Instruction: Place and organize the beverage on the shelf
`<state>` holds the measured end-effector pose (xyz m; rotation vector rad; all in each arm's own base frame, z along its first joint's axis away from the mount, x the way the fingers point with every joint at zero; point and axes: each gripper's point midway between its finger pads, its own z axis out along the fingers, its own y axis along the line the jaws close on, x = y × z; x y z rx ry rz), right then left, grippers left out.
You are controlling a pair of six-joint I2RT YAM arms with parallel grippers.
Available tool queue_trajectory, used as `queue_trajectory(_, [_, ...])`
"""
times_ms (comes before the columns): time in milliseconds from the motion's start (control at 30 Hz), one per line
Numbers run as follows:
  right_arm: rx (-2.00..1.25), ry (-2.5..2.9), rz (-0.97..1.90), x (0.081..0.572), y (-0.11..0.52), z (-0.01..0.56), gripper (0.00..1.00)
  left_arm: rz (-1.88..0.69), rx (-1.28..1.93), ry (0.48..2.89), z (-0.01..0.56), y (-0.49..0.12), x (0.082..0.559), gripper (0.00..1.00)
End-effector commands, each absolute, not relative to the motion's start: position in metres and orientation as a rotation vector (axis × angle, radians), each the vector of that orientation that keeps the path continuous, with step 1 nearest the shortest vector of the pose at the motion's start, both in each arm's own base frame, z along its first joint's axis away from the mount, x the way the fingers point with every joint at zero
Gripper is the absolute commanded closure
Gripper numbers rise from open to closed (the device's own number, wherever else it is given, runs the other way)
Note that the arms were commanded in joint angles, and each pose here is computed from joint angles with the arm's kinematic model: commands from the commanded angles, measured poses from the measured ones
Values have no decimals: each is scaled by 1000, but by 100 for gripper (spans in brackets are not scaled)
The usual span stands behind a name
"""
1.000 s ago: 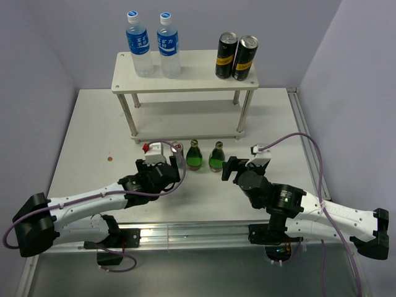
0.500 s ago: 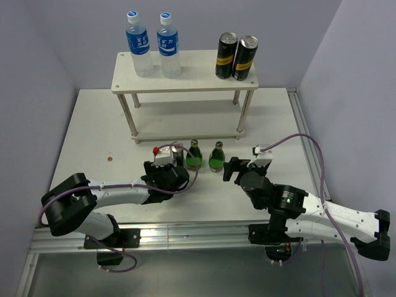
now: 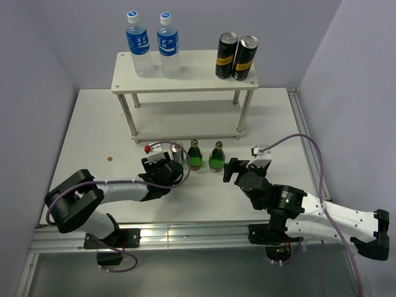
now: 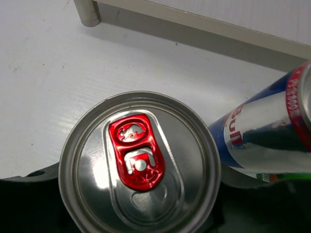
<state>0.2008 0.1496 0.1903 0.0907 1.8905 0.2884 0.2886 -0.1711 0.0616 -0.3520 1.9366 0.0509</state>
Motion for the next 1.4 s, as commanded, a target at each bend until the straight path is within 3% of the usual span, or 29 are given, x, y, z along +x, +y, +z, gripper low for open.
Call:
queue_trajectory(0, [121,1875,279,202,147,192,2,38,-355,1919,63,-171,295,68])
queue_trajectory(100, [119,1876,276,203,148,192,2,73,-366,1916,70,-168,296,88])
queue_trajectory(233, [116,1881,264,203,148,190,3,94,-367,1886,98,-169,302,100])
queue_trajectory(767, [129,1870,289,201,144,193,3,35,-361,1769,195,-160,404,100])
queue_trajectory(1233, [103,1883,277,202,148,191,3,159,-405,1741,182,-129,491,99])
queue_trajectory(1367, [99,1884,276,202,149,191,3,178,-415,1753,174,-124,499,83])
